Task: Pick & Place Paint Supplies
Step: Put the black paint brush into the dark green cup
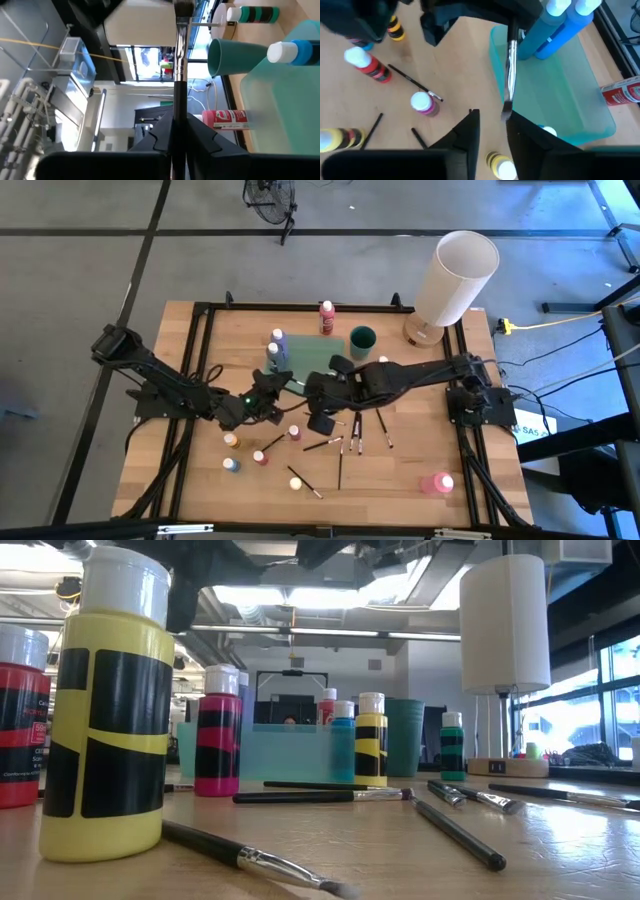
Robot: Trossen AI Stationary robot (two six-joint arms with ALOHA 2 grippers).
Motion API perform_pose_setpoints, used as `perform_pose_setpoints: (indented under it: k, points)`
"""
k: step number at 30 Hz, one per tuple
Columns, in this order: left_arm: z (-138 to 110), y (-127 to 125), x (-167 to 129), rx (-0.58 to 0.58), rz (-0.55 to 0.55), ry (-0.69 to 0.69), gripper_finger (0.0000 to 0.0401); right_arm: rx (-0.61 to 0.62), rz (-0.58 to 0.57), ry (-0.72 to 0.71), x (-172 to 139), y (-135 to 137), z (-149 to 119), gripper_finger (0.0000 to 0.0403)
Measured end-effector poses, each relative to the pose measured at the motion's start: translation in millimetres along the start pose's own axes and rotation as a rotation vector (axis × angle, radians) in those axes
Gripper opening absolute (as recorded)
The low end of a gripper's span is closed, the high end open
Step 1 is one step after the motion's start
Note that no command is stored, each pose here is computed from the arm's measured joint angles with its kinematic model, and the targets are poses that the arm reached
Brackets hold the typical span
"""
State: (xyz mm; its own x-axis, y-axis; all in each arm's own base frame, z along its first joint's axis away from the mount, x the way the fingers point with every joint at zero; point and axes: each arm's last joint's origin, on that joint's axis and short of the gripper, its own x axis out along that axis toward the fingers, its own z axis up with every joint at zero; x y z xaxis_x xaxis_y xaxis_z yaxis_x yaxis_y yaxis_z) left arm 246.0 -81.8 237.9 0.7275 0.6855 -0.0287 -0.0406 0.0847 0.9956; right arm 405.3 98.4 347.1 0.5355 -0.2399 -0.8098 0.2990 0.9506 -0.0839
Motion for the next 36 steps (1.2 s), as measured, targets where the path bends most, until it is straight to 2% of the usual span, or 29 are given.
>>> perform_pose_setpoints:
  k: [6, 10, 12, 14, 19, 22, 25, 30, 36]
  points:
    - [-7, 14, -3, -0.163, 0.022, 0.003, 0.0022, 0.025, 0.014, -0.004, -25, 5, -9, 0.0128]
    - [-19, 34, -10, -0.38, 0.046, -0.012, 0.0022, 0.046, 0.016, -0.016, -35, 10, -13, 0.013]
    - [-27, 42, -14, -0.482, 0.024, -0.068, 0.0022, 0.038, 0.014, -0.021, -37, 14, -15, 0.013]
    - [-35, 48, -19, -0.59, -0.037, -0.167, 0.0022, 0.024, 0.021, -0.022, -39, 18, -17, 0.013]
    - [-58, 65, -24, -0.941, -0.27, -0.445, 0.0022, -0.001, 0.046, -0.042, -43, 27, -20, 0.013]
    - [-69, 74, -24, -1.086, -0.364, -0.554, 0.0022, -0.049, 0.073, -0.089, -46, 34, -18, 0.013]
    - [-74, 77, -21, -1.159, -0.457, -0.645, 0.0022, -0.087, 0.069, -0.172, -49, 41, -15, 0.013]
    - [-73, 75, -15, -1.194, -0.614, -0.755, 0.0025, -0.144, 0.008, -0.304, -56, 50, -10, 0.013]
    - [-70, 73, -10, -1.196, -0.659, -0.798, 0.0024, -0.172, -0.084, -0.37, -40, 61, -16, 0.013]
